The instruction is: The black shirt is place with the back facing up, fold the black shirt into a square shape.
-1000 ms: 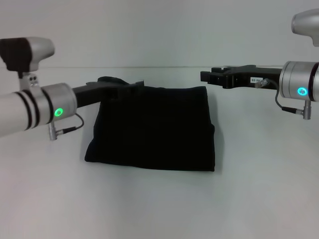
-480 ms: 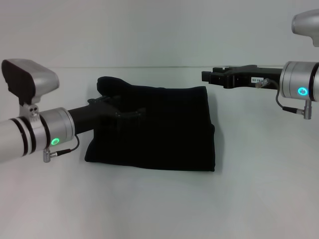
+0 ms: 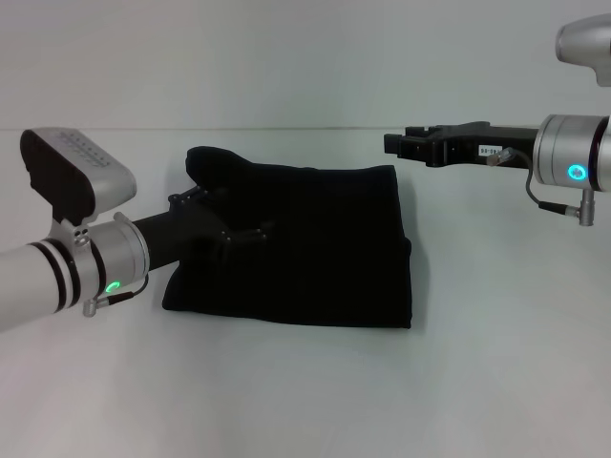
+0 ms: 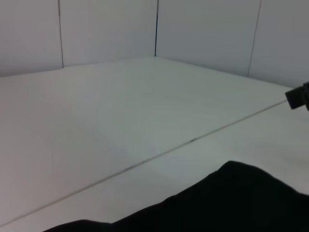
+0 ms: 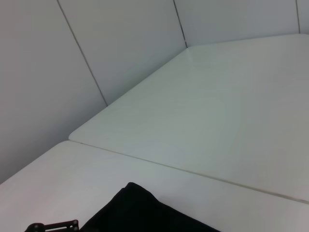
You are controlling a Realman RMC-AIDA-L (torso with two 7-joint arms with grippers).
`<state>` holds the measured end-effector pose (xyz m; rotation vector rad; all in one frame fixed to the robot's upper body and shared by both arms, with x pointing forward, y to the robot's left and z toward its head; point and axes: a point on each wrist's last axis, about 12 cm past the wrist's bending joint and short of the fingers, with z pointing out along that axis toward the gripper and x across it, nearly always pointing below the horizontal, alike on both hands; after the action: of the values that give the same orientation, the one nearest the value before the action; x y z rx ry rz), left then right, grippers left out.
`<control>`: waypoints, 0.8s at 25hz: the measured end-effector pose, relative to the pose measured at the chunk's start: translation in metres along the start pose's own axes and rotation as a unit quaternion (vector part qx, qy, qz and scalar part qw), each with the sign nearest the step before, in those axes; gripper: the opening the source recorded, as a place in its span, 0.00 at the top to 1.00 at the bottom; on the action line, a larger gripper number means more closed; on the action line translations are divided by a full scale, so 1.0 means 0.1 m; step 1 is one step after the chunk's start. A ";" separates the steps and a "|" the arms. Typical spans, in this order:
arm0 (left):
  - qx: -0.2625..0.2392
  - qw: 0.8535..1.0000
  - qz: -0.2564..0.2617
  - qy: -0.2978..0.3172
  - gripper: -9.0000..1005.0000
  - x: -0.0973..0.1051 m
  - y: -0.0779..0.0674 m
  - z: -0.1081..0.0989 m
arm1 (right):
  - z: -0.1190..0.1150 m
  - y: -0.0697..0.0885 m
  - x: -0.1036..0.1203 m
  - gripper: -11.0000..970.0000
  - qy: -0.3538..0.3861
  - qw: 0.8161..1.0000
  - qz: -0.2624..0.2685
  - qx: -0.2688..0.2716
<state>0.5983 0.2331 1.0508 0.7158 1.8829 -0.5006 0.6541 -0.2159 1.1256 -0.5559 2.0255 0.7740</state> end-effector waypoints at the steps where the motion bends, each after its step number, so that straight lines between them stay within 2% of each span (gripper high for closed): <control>1: -0.004 1.000 0.003 0.004 0.08 0.01 0.00 0.01 | 0.00 0.00 0.00 0.55 0.000 1.000 0.001 0.000; 12: -0.034 0.999 0.012 0.038 0.08 0.06 0.00 0.13 | 0.02 0.01 -0.04 0.55 -0.002 1.000 -0.005 0.001; 20: 0.020 1.000 0.004 -0.006 0.08 -0.07 -0.06 0.07 | 0.02 0.01 -0.06 0.55 -0.003 1.000 -0.007 0.002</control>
<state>0.6011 0.2225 1.0544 0.7441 1.8622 -0.5376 0.6578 -0.2132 1.1296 -0.5647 2.0153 0.7615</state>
